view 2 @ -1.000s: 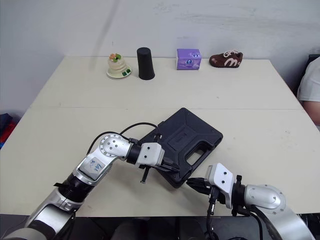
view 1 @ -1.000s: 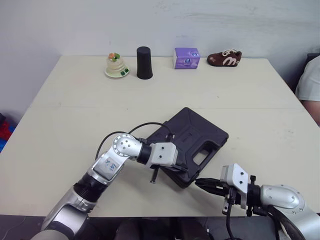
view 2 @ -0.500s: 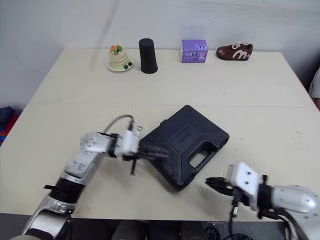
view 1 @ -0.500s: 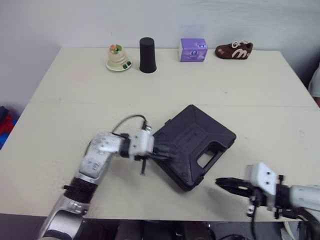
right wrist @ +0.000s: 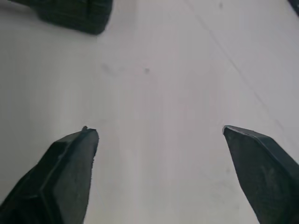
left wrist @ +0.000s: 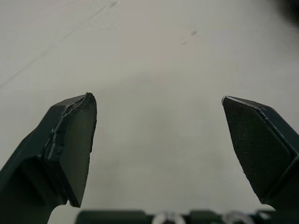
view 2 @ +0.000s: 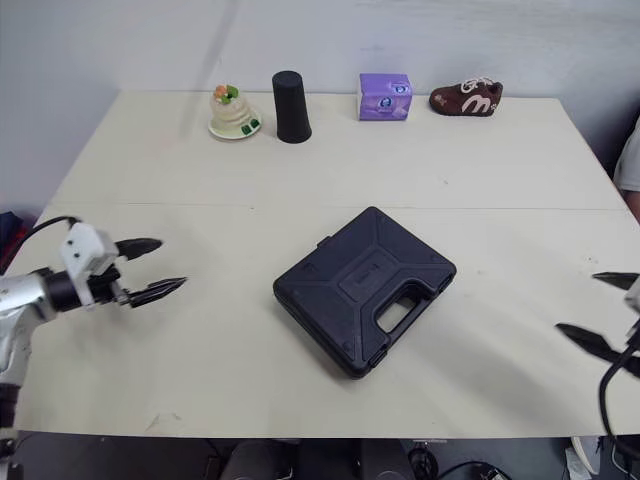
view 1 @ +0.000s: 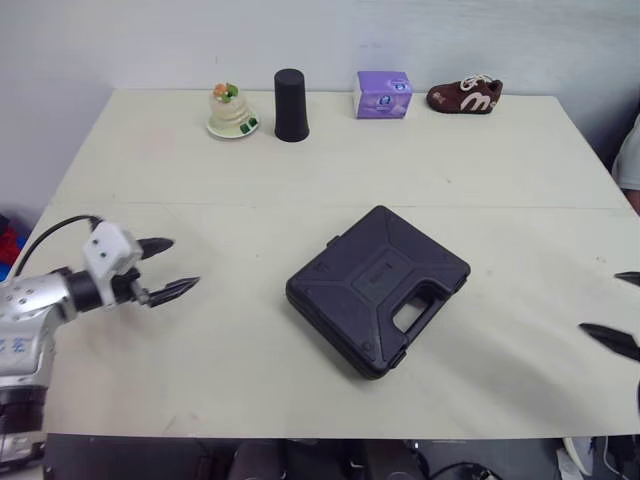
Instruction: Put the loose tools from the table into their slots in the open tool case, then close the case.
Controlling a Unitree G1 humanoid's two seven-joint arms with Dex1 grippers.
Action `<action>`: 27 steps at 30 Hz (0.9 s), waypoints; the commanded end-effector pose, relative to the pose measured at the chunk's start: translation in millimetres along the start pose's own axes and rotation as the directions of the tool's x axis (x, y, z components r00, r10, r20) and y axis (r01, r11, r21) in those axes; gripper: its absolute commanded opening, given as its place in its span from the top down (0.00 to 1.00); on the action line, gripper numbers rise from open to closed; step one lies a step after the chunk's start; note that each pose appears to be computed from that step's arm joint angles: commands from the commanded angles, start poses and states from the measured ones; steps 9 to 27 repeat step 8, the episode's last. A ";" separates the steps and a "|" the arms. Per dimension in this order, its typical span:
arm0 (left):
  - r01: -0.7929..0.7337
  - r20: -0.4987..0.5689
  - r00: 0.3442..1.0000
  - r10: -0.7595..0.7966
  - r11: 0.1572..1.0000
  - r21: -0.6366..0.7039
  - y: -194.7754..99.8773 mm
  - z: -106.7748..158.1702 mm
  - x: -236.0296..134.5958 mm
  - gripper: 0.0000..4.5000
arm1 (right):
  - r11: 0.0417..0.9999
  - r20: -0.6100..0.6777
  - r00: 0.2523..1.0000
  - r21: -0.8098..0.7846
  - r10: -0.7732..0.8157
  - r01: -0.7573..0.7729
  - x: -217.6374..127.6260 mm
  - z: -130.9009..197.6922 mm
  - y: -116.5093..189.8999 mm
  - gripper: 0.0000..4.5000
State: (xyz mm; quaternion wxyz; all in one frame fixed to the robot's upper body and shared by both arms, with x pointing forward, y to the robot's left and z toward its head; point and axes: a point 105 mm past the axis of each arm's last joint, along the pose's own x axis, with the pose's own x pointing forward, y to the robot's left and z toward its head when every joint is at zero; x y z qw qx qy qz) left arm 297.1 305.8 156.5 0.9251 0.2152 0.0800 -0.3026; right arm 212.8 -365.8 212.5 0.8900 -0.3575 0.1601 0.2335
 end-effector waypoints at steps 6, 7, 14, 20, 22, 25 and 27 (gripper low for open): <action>-0.113 0.005 0.994 0.113 0.992 0.052 13.2 4.0 -24.1 0.00 | 0.998 0.010 0.998 -0.042 -0.054 0.055 -2.6 -10.4 -21.7 0.01; -0.112 0.017 0.994 0.111 0.992 0.058 12.5 5.9 -23.4 0.00 | 0.998 0.012 0.999 -0.043 -0.051 0.052 -1.3 -11.4 -20.9 0.01; -0.113 0.018 0.994 0.112 0.991 0.075 11.8 7.1 -22.4 0.00 | 0.998 0.018 0.998 -0.042 -0.052 0.052 -0.1 -11.8 -20.7 0.01; -0.113 0.018 0.994 0.112 0.991 0.075 11.8 7.1 -22.4 0.00 | 0.998 0.018 0.998 -0.042 -0.052 0.052 -0.1 -11.8 -20.7 0.01; -0.113 0.018 0.994 0.112 0.991 0.075 11.8 7.1 -22.4 0.00 | 0.998 0.018 0.998 -0.042 -0.052 0.052 -0.1 -11.8 -20.7 0.01; -0.113 0.018 0.994 0.112 0.991 0.075 11.8 7.1 -22.4 0.00 | 0.998 0.018 0.998 -0.042 -0.052 0.052 -0.1 -11.8 -20.7 0.01; -0.113 0.018 0.994 0.112 0.991 0.075 11.8 7.1 -22.4 0.00 | 0.998 0.018 0.998 -0.042 -0.052 0.052 -0.1 -11.8 -20.7 0.01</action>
